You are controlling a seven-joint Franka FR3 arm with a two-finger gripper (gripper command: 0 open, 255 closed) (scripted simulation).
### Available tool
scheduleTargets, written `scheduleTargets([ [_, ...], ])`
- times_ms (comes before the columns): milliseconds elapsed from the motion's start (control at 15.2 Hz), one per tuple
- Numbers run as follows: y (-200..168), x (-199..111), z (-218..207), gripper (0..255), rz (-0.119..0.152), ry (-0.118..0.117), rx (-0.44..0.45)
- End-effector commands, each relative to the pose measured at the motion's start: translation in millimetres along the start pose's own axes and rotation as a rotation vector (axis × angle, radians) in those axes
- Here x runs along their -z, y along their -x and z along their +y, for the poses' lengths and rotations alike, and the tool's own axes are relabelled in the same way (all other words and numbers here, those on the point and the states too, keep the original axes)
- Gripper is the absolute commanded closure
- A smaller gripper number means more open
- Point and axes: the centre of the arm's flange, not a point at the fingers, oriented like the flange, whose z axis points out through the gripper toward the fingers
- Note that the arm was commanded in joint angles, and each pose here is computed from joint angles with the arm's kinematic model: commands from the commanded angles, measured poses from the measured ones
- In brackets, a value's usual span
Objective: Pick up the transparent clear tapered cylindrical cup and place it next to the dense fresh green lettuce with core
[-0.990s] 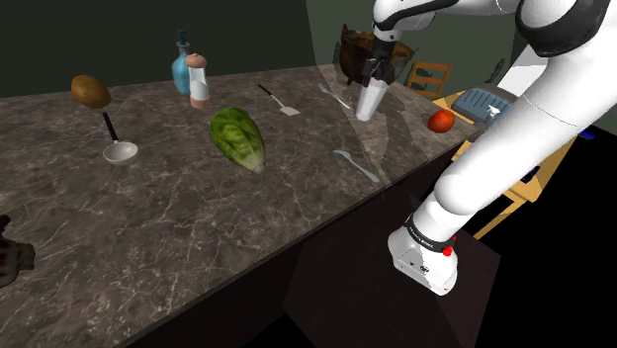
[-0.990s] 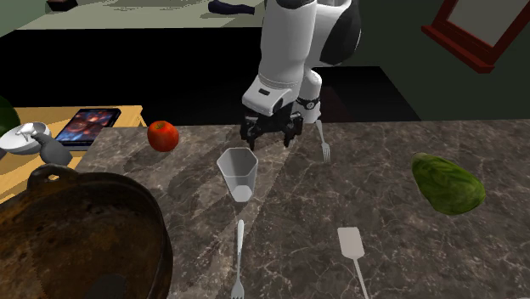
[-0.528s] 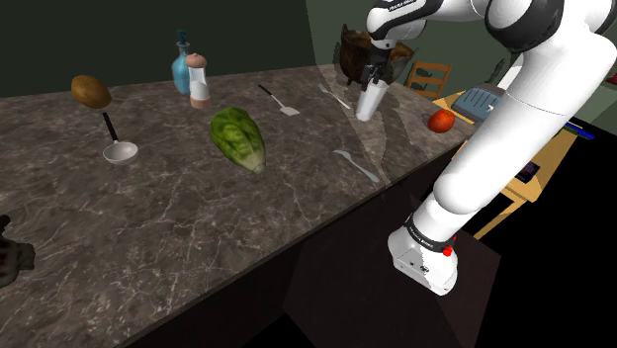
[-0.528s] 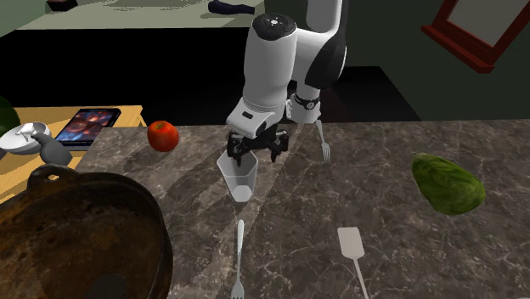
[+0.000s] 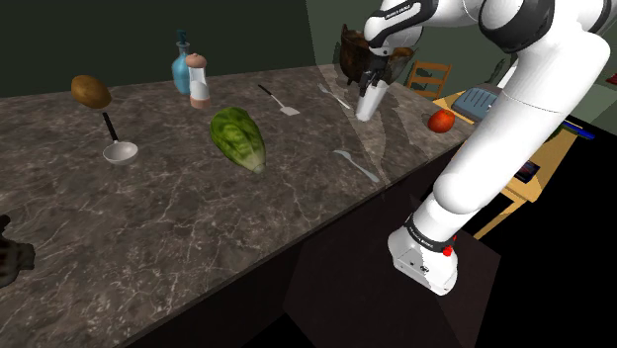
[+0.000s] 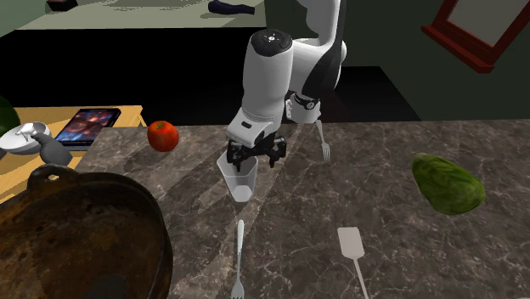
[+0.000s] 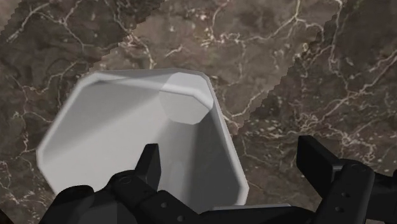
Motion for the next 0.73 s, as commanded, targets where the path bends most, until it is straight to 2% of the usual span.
scheduleTargets([
  [0, -0.1, -0.3, 0.0, 0, 0.000, 0.000, 0.000],
  [132, 0.0, -0.2, 0.0, 0, 0.000, 0.000, 0.000],
  [198, 0.0, -0.2, 0.0, 255, 0.000, 0.000, 0.000],
  [660, 0.0, -0.2, 0.0, 255, 0.000, 0.000, 0.000],
])
